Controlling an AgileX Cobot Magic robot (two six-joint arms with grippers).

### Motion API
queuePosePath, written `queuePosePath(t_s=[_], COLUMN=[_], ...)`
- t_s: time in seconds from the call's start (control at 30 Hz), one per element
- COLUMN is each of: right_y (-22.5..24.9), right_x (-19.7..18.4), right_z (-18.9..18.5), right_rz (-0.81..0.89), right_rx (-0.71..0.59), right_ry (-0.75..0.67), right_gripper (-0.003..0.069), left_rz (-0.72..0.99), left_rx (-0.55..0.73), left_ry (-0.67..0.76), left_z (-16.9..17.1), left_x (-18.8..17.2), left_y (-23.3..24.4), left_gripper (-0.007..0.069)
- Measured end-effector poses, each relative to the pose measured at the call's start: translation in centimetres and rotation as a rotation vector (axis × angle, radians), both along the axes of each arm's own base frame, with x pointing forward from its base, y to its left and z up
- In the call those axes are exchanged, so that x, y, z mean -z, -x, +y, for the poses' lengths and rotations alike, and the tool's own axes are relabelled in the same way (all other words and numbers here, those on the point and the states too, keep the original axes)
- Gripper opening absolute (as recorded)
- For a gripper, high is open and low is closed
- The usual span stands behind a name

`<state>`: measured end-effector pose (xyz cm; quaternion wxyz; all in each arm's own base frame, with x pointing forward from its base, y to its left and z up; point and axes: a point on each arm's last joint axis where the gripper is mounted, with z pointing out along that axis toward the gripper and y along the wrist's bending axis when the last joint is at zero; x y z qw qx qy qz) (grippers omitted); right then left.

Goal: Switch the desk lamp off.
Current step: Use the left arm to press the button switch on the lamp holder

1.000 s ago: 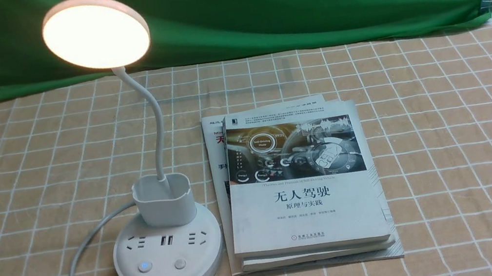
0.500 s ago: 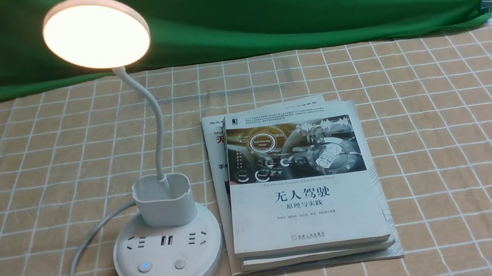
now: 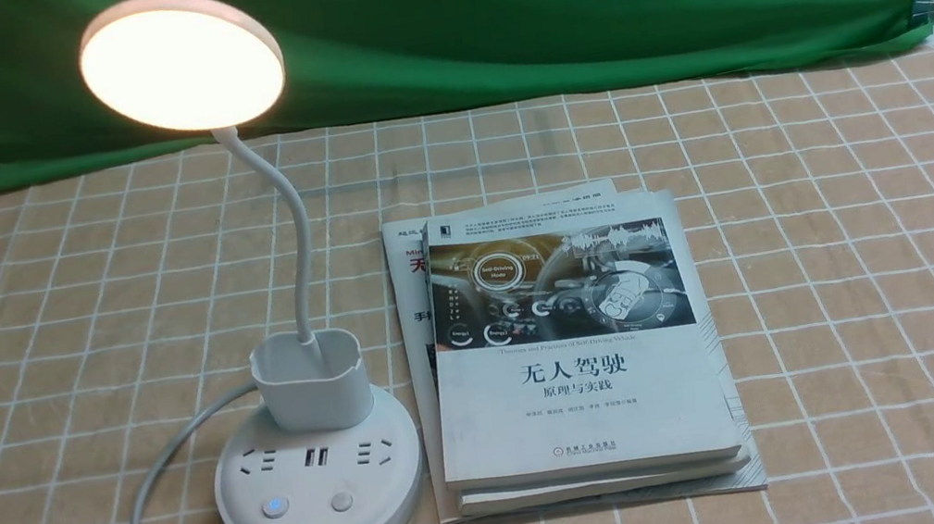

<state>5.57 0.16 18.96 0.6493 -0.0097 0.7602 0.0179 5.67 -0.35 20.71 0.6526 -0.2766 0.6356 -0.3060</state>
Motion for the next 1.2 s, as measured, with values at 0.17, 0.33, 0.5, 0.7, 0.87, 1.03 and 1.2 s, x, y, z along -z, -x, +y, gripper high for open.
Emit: queuePosePath(t_s=[0.17,0.33,0.5,0.7,0.87,1.03,1.2], right_y=[0.0,0.0,0.0,0.0,0.0,0.0,0.0], right_x=[0.0,0.0,0.0,0.0,0.0,0.0,0.0], right_z=[0.0,0.0,0.0,0.0,0.0,0.0,0.0], right_rz=[0.000,0.000,0.000,0.000,0.000,0.000,0.000], right_rx=[0.000,0.000,0.000,0.000,0.000,0.000,0.000], right_ry=[0.000,0.000,0.000,0.000,0.000,0.000,0.000], right_gripper=[0.0239,0.0239,0.0239,0.0239,0.0239,0.0239,0.0239], left_rz=[0.005,0.046,0.363,0.817,0.898,1.005,1.070], left_rx=[0.015,0.138,0.342,0.610,0.790,0.961,1.029], left_ry=[-0.009,-0.173,-0.453,-0.638,-0.748,-0.872,-0.906], left_z=[-0.1,-1.2,-2.2,-2.2,-4.8,-9.1,-11.7], left_x=[-0.1,-3.5,-7.6,-8.8,-8.1,-6.2,-4.8], left_y=[0.0,0.1,-2.1,-7.8,-11.2,-13.9,-16.7], left_gripper=[0.0006,0.0006,0.0006,0.0006,0.0006,0.0006,0.0006])
